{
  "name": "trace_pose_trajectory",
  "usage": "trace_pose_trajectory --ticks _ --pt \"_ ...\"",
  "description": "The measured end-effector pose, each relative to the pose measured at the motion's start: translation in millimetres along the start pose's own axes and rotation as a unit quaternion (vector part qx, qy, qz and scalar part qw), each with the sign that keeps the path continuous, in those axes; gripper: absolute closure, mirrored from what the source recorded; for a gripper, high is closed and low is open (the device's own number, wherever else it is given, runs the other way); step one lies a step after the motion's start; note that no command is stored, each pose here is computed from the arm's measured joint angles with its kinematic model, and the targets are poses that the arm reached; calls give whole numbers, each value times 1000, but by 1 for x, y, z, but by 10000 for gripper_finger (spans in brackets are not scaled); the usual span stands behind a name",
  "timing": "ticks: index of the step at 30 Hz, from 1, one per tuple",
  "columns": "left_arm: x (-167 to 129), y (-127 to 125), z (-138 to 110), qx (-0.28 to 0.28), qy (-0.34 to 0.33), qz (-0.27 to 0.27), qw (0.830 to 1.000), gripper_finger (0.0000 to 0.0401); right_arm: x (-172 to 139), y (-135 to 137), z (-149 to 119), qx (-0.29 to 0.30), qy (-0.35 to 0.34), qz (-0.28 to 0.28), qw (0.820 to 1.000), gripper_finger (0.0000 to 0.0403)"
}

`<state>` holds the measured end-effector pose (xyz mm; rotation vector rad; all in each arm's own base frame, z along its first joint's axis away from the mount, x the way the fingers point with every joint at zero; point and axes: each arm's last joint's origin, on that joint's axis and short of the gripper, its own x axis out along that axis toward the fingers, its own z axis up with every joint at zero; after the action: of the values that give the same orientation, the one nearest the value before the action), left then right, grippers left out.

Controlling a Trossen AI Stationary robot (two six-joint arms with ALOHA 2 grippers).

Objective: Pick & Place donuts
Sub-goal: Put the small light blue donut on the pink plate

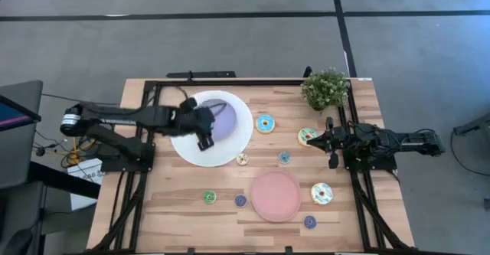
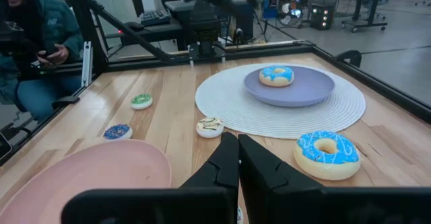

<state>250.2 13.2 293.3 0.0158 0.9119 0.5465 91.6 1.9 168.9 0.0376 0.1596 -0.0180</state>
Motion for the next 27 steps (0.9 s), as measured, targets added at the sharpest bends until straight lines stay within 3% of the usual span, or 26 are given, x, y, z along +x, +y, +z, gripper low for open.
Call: trace_pose_trajectory --ticks 7,14,21,27 --pt "-23 -50 -16 43 -53 12 998 198 0 0 0 0 0 0 1000 403" --pt "-5 -85 -56 36 -121 -52 991 198 0 0 0 0 0 0 1000 403" --pt "24 -96 -98 -11 -166 -115 979 198 0 0 0 0 -1 0 1000 403" --pt "29 -89 -116 -26 -183 -144 972 198 0 0 0 0 -2 0 1000 403"
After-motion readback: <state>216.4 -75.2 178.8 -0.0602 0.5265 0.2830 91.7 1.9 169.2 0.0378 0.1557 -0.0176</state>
